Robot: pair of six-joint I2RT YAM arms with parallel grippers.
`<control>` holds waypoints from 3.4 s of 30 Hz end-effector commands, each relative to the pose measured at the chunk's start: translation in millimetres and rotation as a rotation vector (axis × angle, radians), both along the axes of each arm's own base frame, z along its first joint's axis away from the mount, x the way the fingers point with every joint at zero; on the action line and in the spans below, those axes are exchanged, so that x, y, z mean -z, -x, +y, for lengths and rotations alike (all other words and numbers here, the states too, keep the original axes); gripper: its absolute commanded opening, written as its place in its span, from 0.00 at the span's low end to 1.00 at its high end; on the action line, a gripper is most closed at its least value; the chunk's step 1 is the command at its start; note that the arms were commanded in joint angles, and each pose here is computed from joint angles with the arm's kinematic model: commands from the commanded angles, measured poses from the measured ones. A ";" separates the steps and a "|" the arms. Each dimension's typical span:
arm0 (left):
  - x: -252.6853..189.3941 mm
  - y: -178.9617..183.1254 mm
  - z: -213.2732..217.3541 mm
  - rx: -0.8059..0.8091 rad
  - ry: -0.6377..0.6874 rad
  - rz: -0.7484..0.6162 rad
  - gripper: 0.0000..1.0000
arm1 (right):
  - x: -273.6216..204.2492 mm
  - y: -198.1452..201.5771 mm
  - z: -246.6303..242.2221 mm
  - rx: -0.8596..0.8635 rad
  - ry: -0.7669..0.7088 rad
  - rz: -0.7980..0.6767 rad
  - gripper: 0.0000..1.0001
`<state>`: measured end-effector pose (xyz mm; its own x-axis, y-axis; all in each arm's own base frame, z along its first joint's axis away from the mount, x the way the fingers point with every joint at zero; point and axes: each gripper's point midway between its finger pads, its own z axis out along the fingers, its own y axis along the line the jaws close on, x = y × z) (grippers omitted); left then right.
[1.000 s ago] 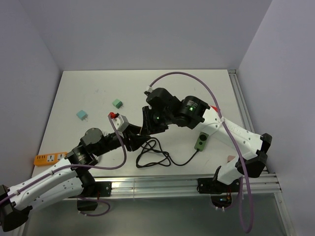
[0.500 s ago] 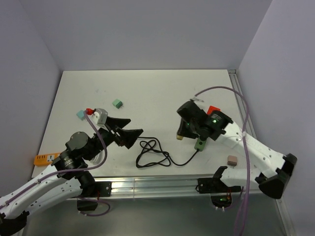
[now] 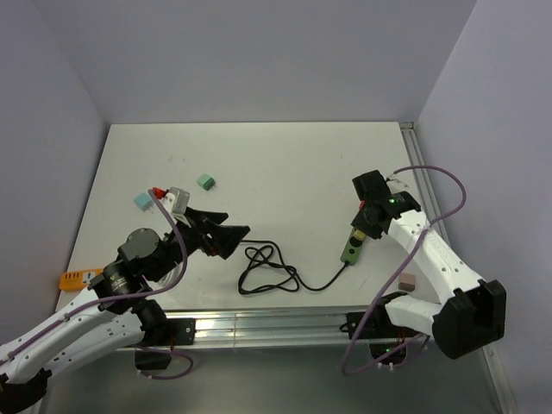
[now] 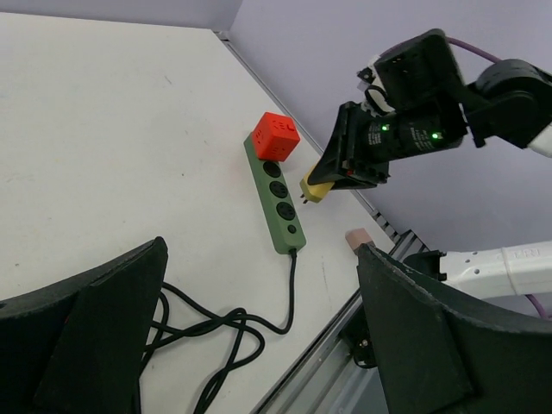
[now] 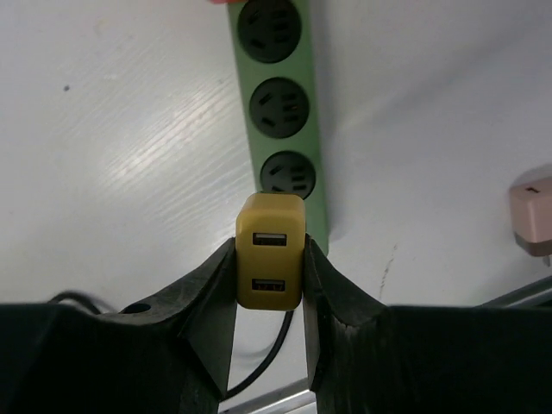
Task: Insert the plug
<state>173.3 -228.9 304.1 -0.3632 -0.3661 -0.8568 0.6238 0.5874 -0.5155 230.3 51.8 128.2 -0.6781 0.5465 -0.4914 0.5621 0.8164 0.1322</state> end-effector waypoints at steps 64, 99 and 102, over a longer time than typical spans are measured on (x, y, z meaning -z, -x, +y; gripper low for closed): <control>-11.8 0.9 -17.1 0.059 0.033 0.000 0.97 | 26.5 -56.1 -38.6 -0.077 0.138 -0.137 0.00; -19.6 4.9 -16.2 0.073 0.072 -0.014 0.97 | 94.3 -10.7 -19.1 -0.044 0.122 0.177 0.00; -20.9 6.5 -13.8 0.071 0.081 -0.022 0.97 | 107.0 3.3 -13.1 -0.024 0.085 0.214 0.00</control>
